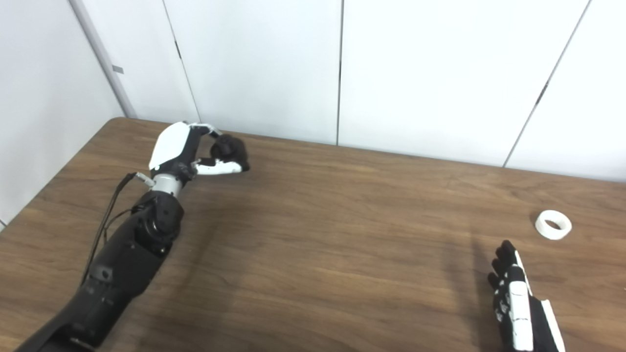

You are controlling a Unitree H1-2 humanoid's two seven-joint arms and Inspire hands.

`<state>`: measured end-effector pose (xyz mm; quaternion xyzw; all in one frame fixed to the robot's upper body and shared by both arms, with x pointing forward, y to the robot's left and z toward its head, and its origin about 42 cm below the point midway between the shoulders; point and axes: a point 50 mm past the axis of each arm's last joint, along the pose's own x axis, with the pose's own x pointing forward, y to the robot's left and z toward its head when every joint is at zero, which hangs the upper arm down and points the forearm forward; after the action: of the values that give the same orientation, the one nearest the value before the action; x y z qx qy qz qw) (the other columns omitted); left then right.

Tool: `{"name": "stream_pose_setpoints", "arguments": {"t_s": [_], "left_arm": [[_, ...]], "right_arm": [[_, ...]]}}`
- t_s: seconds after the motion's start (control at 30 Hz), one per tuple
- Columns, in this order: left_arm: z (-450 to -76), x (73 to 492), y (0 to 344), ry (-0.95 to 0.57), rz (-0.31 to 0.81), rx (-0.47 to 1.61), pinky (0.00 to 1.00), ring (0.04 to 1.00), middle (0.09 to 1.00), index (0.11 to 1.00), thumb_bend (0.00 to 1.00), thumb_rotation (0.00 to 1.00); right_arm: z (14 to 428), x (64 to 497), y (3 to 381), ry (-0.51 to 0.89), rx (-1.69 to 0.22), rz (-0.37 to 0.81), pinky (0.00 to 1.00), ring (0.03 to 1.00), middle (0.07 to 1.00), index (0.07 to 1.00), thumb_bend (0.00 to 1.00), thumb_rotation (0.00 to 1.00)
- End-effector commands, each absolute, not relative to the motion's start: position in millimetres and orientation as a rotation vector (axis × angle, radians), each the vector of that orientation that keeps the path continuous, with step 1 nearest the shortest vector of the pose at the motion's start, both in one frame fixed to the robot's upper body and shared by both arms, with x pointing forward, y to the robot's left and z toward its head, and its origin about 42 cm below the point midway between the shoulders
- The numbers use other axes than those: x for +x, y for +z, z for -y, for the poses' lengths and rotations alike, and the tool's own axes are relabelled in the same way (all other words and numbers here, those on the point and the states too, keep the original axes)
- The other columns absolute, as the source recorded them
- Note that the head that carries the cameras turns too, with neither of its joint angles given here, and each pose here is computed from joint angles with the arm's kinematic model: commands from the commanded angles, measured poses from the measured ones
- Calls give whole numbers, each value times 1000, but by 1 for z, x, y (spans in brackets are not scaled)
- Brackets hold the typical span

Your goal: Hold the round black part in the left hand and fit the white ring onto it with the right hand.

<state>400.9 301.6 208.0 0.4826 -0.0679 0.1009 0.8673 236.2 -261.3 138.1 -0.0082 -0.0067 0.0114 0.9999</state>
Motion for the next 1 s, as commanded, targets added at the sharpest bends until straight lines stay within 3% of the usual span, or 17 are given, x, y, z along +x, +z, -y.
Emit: {"name": "stream_pose_setpoints", "arguments": {"t_s": [0.0,0.47,0.97], "left_arm": [[-289,393,224,211,236,1025,1000,894,769,484,524,52],[-195,312,194,-116,330,997,1000,893,785,482,524,56],[-154,270,173,-289,404,1013,1000,901,782,483,524,56]], "right_arm": [[259,240,147,35,-15,76,1000,1000,1000,1000,379,1000],[249,242,147,42,-68,43,1000,1000,998,1000,424,1000],[225,246,156,35,-112,64,1000,1000,972,974,536,1000]]}}
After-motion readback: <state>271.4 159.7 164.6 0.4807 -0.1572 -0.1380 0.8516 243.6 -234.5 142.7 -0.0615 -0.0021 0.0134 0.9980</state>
